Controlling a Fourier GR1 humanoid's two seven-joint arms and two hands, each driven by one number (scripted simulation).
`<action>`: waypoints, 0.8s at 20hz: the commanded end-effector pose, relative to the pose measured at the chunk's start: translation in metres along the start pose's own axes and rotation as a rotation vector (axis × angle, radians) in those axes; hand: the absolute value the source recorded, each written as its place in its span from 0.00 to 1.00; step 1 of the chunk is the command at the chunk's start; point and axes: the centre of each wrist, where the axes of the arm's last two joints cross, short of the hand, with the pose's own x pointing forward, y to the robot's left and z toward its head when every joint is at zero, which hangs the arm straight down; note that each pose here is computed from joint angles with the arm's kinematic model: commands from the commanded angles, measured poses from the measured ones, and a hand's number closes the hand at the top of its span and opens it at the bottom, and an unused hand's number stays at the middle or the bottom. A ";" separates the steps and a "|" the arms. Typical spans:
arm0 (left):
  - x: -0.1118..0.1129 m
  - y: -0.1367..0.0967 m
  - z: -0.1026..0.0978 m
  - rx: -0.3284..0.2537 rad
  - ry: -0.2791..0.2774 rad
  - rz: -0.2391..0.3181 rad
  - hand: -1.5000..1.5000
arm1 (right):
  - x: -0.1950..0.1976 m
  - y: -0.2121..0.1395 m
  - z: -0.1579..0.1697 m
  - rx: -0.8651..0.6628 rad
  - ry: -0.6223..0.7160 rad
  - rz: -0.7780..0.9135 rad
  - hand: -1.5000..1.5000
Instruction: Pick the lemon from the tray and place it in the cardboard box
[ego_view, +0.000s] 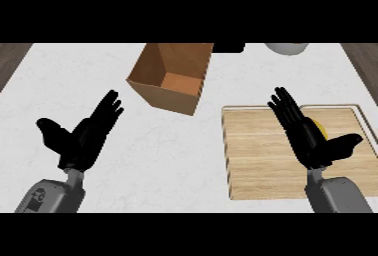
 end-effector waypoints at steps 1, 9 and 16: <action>0.002 0.020 0.000 0.074 0.005 -0.097 0.50 | 0.012 -0.026 -0.003 0.072 -0.030 -0.106 0.00; 0.008 0.104 0.023 0.367 0.020 -0.498 0.50 | 0.055 -0.093 0.009 0.398 -0.203 0.206 0.00; 0.001 0.103 0.023 0.407 0.011 -0.523 0.50 | -0.026 -0.139 0.051 0.356 -0.332 -0.371 0.00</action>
